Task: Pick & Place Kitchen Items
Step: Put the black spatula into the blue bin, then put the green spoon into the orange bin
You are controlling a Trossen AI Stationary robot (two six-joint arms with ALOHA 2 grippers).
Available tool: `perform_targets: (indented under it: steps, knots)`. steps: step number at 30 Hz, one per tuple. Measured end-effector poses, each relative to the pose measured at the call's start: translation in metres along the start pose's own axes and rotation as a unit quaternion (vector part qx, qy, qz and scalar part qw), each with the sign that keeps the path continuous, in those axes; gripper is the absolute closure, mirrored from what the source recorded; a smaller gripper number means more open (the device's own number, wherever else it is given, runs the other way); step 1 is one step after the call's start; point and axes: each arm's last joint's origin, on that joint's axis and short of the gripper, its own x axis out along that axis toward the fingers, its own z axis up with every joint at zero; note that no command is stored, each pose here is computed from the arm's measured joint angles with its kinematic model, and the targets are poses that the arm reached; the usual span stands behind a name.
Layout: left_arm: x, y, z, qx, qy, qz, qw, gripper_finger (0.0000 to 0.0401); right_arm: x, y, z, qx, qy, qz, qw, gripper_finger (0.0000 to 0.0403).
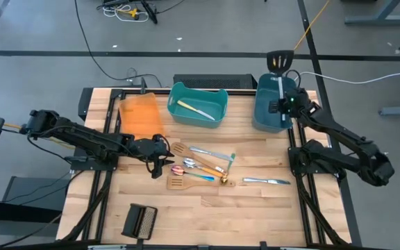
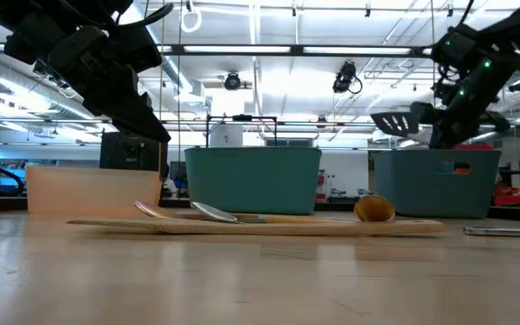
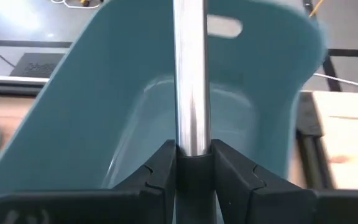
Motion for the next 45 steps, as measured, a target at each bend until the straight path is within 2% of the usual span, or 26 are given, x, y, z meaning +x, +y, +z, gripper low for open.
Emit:
perform_targets:
  steps: [10, 29, 31, 35, 38, 41, 45]
  knots:
    - [0.0, 0.0, 0.0, -0.001, 0.0, 0.0, 1.0, 0.0268, 0.019, -0.007, -0.033, 0.027, 0.024, 0.025, 0.999, 0.0312]
    - [0.0, 0.0, 0.0, -0.001, -0.001, -0.001, 1.0, 0.0268, 0.021, -0.006, -0.045, 0.03, 0.075, 0.075, 0.994, 0.0312]
    - [0.0, 0.0, 0.0, -0.001, -0.001, 0.0, 1.0, 0.0268, 0.021, -0.006, -0.045, 0.029, 0.075, 0.075, 0.994, 0.0294]
    - [0.0, 0.0, 0.0, -0.001, -0.001, 0.0, 1.0, 0.0268, 0.021, -0.006, -0.045, 0.03, 0.076, 0.077, 0.994, 0.0217]
    - [0.0, 0.0, 0.0, -0.001, -0.001, 0.0, 1.0, 0.0268, 0.021, -0.006, -0.045, 0.032, 0.076, 0.081, 0.993, 0.018]
    - [0.0, 0.0, 0.0, -0.001, -0.001, 0.0, 1.0, 0.0268, 0.021, -0.005, -0.044, 0.033, 0.071, 0.083, 0.994, 0.0165]
    - [0.0, 0.0, 0.0, -0.001, -0.001, 0.0, 1.0, 0.0268, 0.022, -0.004, -0.041, 0.036, 0.057, 0.089, 0.994, 0.0163]
